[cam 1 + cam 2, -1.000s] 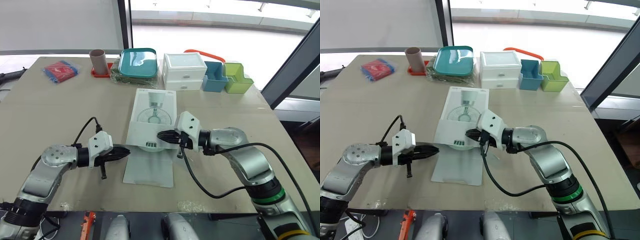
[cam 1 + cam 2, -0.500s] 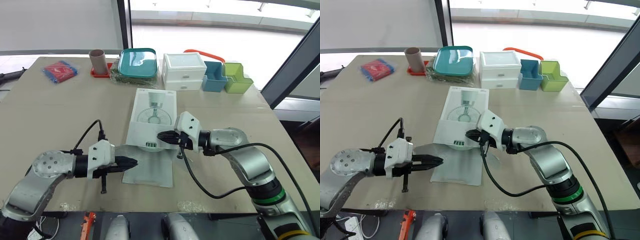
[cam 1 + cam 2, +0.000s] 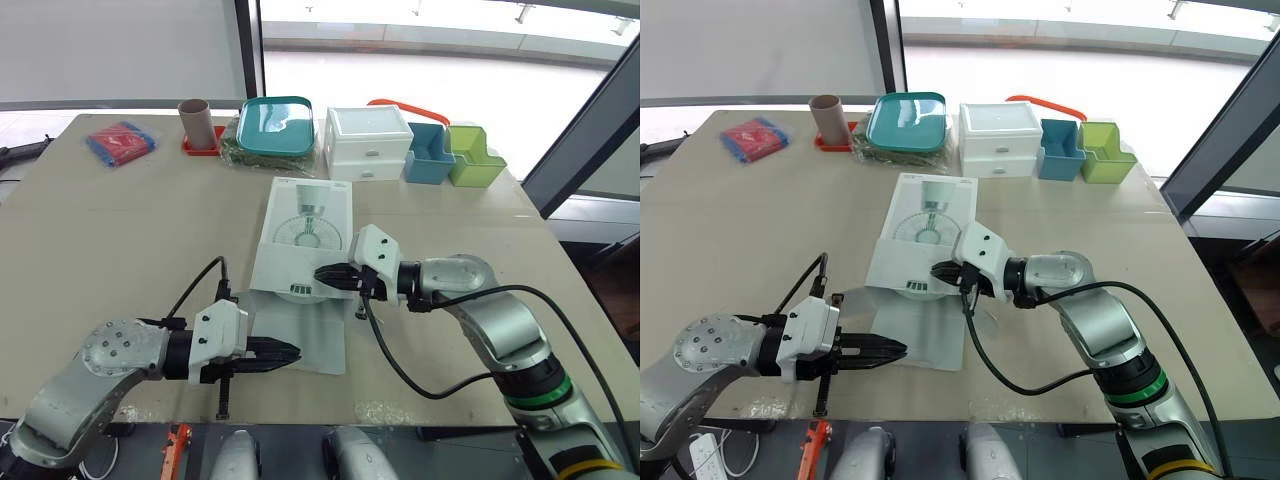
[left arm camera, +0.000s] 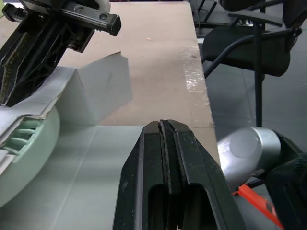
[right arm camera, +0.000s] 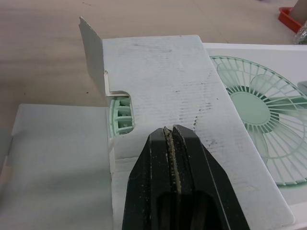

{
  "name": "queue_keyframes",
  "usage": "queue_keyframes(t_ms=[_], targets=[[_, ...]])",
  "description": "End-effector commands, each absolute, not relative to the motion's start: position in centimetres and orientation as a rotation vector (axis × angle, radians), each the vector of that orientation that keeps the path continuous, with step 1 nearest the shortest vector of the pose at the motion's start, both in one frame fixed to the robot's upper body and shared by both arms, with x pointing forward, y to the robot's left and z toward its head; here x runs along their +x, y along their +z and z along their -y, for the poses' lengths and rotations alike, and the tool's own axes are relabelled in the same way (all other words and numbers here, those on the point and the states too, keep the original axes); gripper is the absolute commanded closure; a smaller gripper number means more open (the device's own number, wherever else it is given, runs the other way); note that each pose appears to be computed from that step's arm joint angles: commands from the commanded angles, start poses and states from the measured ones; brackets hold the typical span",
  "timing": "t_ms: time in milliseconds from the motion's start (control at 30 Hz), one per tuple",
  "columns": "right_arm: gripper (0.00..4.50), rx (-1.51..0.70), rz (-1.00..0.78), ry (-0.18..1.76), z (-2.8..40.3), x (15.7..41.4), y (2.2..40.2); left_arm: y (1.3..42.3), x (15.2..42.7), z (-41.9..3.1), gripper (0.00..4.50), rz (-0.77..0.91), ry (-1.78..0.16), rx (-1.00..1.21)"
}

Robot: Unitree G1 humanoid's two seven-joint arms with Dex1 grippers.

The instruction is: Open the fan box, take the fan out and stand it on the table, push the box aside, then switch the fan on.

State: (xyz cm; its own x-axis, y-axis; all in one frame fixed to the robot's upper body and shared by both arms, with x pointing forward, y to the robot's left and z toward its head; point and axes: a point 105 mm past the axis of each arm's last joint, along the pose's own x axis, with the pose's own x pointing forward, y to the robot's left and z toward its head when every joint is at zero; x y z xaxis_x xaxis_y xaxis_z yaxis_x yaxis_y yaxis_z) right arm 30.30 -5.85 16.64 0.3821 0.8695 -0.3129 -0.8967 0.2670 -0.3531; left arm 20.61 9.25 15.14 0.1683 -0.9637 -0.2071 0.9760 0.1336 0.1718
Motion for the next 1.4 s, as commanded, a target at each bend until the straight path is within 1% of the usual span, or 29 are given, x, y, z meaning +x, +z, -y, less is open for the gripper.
queue_keyframes(t_ms=[33, 167, 267, 433, 567, 633, 733, 867, 967, 1133, 1233, 1367, 1400], targets=[[4.44, -0.537, -0.075, 1.214, 5.9, 30.0, 16.4, 14.8, 21.5, -10.0, 4.31, -0.063, -1.316, 0.205], [4.44, -0.538, -0.077, 1.216, 5.9, 30.1, 16.4, 13.6, 22.0, -9.8, 4.31, -0.080, -1.234, 0.112], [4.44, -0.538, -0.077, 1.220, 5.8, 30.1, 16.3, 13.5, 22.1, -9.3, 4.31, -0.078, -1.218, 0.046], [4.44, -0.544, -0.077, 1.215, 5.9, 30.3, 16.4, 13.4, 21.2, -8.6, 4.31, -0.096, -1.258, 0.031], [4.44, -0.543, -0.076, 1.213, 5.9, 30.4, 16.4, 13.7, 22.0, -9.7, 4.31, -0.094, -1.196, 0.026], [4.44, -0.540, -0.075, 1.214, 5.9, 30.4, 16.4, 13.9, 21.9, -9.8, 4.31, -0.102, -1.198, -0.005], [4.44, -0.533, -0.074, 1.216, 5.7, 30.3, 16.3, 13.7, 20.4, -9.4, 4.31, -0.152, -1.265, -0.030], [4.44, -0.527, -0.072, 1.235, 5.4, 30.2, 16.2, 13.7, 20.3, -9.2, 4.31, -0.163, -1.244, -0.053], [4.44, -0.533, -0.060, 1.258, 4.6, 30.4, 16.2, 13.7, 20.1, -9.6, 4.31, -0.189, -1.198, -0.174], [4.44, -0.546, -0.054, 1.290, 4.0, 30.9, 16.1, 12.9, 19.7, -9.2, 4.31, -0.223, -1.112, -0.389], [4.44, -0.553, -0.051, 1.325, 4.0, 30.7, 16.2, 12.4, 19.2, -9.4, 4.31, -0.238, -1.053, -0.529], [4.44, -0.558, -0.058, 1.333, 3.6, 30.9, 15.9, 11.9, 19.9, -10.4, 4.31, -0.232, -0.940, -0.626], [4.48, -0.559, -0.056, 1.343, 3.6, 30.9, 15.9, 12.0, 20.0, -10.7, 4.03, -0.221, -0.910, -0.658]])
